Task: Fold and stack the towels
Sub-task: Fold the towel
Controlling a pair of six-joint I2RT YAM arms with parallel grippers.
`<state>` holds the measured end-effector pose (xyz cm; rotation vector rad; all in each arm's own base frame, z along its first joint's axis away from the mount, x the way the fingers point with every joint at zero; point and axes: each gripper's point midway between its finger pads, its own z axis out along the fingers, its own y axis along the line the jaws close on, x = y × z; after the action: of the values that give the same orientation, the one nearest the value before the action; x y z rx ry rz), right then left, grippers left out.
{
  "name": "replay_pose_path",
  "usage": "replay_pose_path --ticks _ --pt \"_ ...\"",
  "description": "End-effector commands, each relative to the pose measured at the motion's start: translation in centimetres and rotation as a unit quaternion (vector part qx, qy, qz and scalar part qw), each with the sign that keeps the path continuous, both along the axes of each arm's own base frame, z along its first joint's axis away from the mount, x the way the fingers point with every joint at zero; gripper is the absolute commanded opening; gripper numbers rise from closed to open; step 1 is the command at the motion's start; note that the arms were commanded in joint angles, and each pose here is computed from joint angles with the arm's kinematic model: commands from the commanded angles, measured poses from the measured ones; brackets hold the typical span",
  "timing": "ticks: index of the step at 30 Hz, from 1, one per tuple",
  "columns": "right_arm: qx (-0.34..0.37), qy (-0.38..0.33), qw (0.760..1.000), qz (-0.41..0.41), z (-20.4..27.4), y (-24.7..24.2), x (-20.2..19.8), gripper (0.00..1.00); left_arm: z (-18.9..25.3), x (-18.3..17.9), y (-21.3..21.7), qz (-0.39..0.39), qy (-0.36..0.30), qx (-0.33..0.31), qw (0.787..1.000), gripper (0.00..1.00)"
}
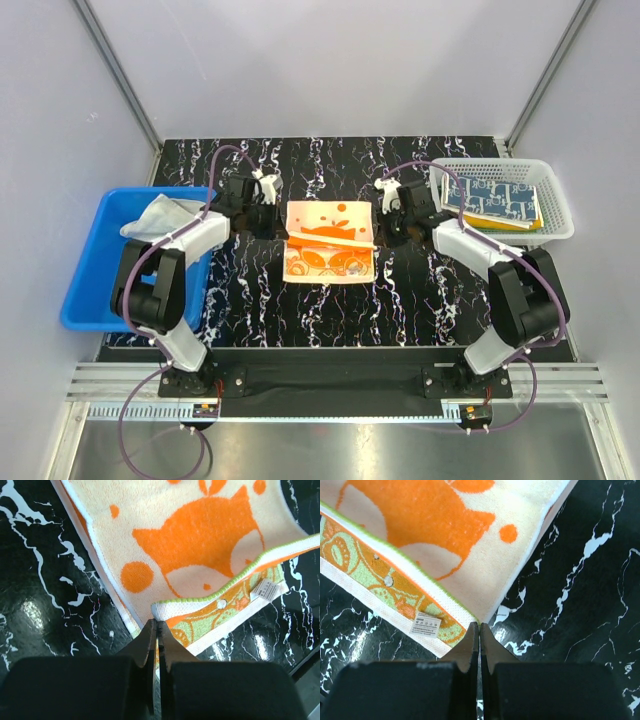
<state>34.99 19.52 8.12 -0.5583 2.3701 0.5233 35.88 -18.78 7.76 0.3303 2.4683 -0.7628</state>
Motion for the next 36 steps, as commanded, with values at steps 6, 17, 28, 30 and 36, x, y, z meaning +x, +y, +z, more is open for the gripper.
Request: replay_pose_path --ticks 6,17,28,30,36 --pt "-0.012 -0.033 0.999 -0.032 2.7 -0.7 0.5 0.00 3.8 1.1 0.4 0.032 -0.057 -0.005 0.998 0.00" --pt "0.003 -0.036 0.999 -0.035 5.8 -0.7 -1.0 0.00 6.2 0.5 1.0 0.043 -0.076 -0.002 0.996 0.00" --pt "-0.001 0.043 0.999 -0.027 0.4 0.9 -4.4 0.00 0.8 -3.5 1.1 0.055 -0.008 0.034 0.998 0.06" --pt "-0.009 0.074 0.997 -0.022 -0.5 1.0 -5.6 0.00 0.6 -4.0 1.5 0.077 0.007 0.044 0.996 0.22" --pt "-0.060 0.118 0.990 -0.053 -2.3 -0.9 -8.1 0.13 2.3 -6.0 3.2 0.112 0.002 0.086 0.990 0.32"
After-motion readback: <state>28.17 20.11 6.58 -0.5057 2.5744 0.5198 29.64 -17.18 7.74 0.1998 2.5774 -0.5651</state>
